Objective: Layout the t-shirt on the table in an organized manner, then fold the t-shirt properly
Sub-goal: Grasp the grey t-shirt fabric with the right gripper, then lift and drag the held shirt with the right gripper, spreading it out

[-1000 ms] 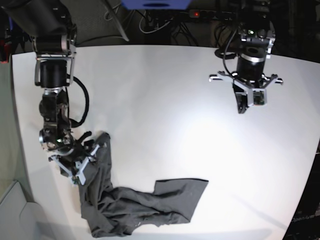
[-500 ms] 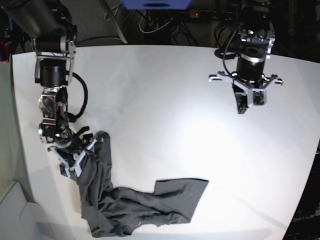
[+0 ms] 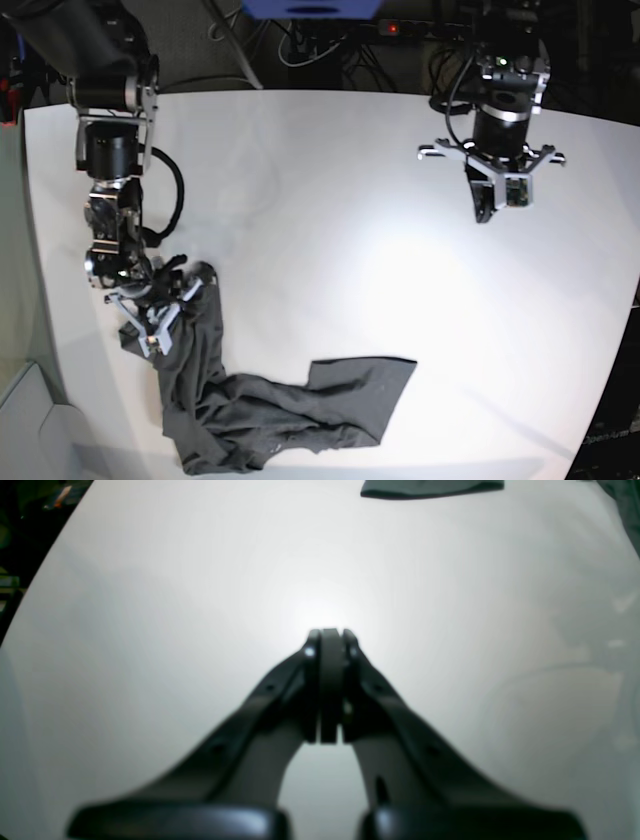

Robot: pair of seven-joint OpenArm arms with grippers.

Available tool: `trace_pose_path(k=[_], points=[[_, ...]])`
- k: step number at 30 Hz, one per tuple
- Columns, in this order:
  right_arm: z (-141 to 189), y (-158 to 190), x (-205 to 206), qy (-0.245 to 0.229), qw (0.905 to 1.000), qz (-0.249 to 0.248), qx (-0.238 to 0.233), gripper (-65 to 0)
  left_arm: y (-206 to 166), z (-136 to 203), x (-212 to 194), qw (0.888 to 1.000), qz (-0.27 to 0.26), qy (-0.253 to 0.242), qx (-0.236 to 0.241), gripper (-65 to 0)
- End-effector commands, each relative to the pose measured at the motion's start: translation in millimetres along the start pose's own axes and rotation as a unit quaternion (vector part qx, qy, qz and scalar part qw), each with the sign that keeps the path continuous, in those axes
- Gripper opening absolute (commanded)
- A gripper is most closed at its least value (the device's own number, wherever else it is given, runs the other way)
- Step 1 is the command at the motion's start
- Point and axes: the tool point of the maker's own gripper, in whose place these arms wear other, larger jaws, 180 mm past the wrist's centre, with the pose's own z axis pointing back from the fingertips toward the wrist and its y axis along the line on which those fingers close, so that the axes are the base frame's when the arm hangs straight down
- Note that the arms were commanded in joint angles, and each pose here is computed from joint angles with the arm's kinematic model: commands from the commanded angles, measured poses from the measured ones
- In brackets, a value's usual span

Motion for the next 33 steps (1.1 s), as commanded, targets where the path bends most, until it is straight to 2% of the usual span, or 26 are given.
trace_pose_path(k=[1, 6, 8, 11, 13, 17, 21, 25, 31, 33], points=[[4.8, -8.2, 29.8, -0.036, 0.9993, 0.003, -0.007, -65.0, 1.3, 1.4, 11.1, 1.000, -0.003, -0.021, 0.002, -64.7], [23.3, -12.8, 65.5, -0.085, 0.9958, 0.024, -0.021, -65.0, 1.5, 2.4, 9.0, 1.000, -0.004, -0.018, 0.002, -64.7], [36.9, -15.1, 88.5, -0.116, 0.9922, 0.035, -0.030, -65.0, 1.5, 2.4, 9.0, 1.000, -0.004, -0.018, 0.002, -64.7], [61.3, -24.3, 113.5, -0.134, 0.9878, 0.058, -0.052, -65.0, 1.5, 2.7, 8.4, 1.000, -0.004, -0.018, 0.002, -64.7], [83.1, -24.5, 138.2, -0.162, 0.9818, 0.075, -0.066, -65.0, 1.5, 2.7, 8.4, 1.000, -0.004, -0.018, 0.002, -64.7], [137.7, -17.1, 186.8, -0.235, 0.9617, 0.108, -0.092, -65.0, 1.5, 3.5, 6.8, 1.000, -0.005, -0.015, 0.002, -64.7], [213.4, -4.8, 238.0, -0.323, 0.9271, 0.141, -0.128, -65.0, 1.6, 3.8, 6.3, 1.000, -0.005, -0.015, 0.002, -64.7], [277.9, -4.5, 276.3, -0.374, 0.8978, 0.157, -0.172, -65.0, 1.6, 8.7, 1.4, 1.000, -0.005, -0.008, 0.001, -64.7], [331.3, -17.6, 321.0, -0.402, 0.8773, 0.151, -0.215, -65.0, 1.1, 13.6, -6.3, 1.000, -0.005, 0.001, 0.000, -64.7], [341.0, -18.9, 328.9, -0.404, 0.8757, 0.146, -0.220, -65.0, 1.1, 13.9, -6.8, 1.000, -0.005, 0.002, 0.000, -64.7]])
